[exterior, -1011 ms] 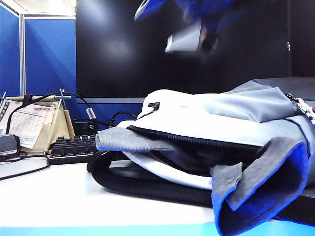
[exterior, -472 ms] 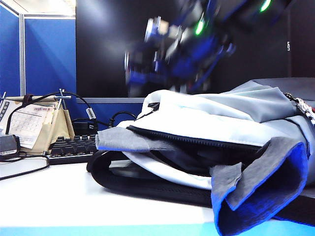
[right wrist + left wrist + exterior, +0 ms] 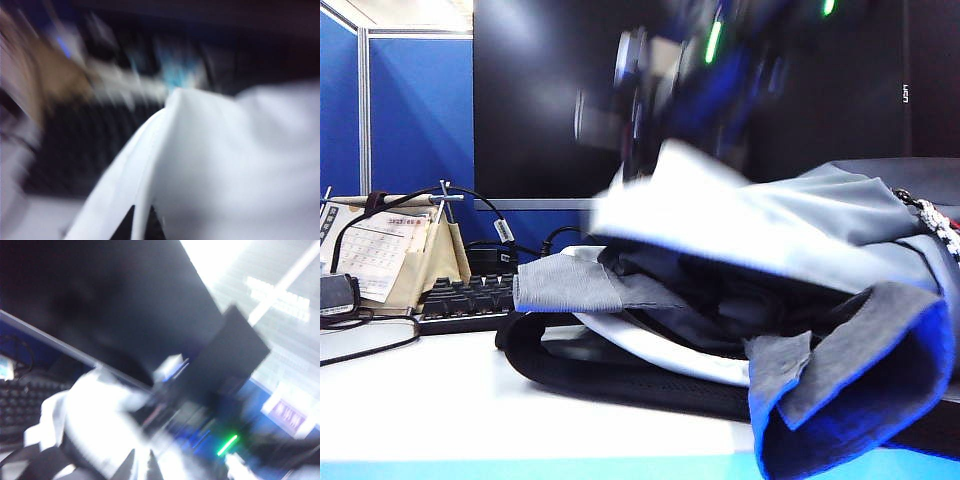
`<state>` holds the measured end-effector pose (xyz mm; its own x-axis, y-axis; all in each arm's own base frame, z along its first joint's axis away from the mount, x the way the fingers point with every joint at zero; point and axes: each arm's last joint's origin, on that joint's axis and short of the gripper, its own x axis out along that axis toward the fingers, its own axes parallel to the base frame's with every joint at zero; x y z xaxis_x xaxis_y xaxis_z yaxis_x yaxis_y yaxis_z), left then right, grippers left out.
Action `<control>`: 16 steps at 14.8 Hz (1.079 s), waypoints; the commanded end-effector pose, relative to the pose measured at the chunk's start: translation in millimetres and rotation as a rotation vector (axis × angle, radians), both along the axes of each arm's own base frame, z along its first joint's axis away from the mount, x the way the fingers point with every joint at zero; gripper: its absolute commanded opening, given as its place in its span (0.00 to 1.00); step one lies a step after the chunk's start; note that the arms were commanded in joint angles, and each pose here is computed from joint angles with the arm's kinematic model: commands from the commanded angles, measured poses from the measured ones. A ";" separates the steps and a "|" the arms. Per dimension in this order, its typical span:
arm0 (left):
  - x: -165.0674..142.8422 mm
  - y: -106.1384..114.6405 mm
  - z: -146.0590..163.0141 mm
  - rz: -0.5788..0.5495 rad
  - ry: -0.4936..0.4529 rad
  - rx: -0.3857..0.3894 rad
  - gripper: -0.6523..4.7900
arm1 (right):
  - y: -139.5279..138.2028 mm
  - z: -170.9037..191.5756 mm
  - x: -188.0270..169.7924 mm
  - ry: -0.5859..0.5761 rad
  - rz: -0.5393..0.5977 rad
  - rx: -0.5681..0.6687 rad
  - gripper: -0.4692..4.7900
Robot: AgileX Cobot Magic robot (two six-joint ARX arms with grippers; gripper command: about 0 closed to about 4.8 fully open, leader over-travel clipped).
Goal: Take the gray clothes out of the backpack.
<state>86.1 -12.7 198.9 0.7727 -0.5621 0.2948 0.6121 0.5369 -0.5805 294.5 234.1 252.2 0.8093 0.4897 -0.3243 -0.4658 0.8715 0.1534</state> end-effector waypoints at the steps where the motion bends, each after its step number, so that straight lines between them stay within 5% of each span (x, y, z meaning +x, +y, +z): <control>1: 0.2 -1.7 -3.8 -0.028 -0.025 0.111 0.25 | -22.1 65.4 -17.0 -0.165 0.004 0.155 0.07; 5: -2.5 -19.0 -5.4 -0.107 -0.121 0.209 0.42 | -77.8 108.9 -20.7 -0.224 -0.141 0.326 0.07; 9: -5.0 -46.0 -11.0 -0.032 -0.166 0.331 0.66 | -82.9 117.0 -21.6 -0.182 -0.023 0.481 0.07; 13: 2.9 -64.1 3.6 -0.009 -0.241 0.409 0.68 | -80.9 122.4 -26.7 -0.124 0.117 0.575 0.07; 16: 29.7 -88.0 22.5 -0.054 -0.243 0.613 0.68 | -85.0 132.3 -35.3 -0.151 0.147 0.591 0.07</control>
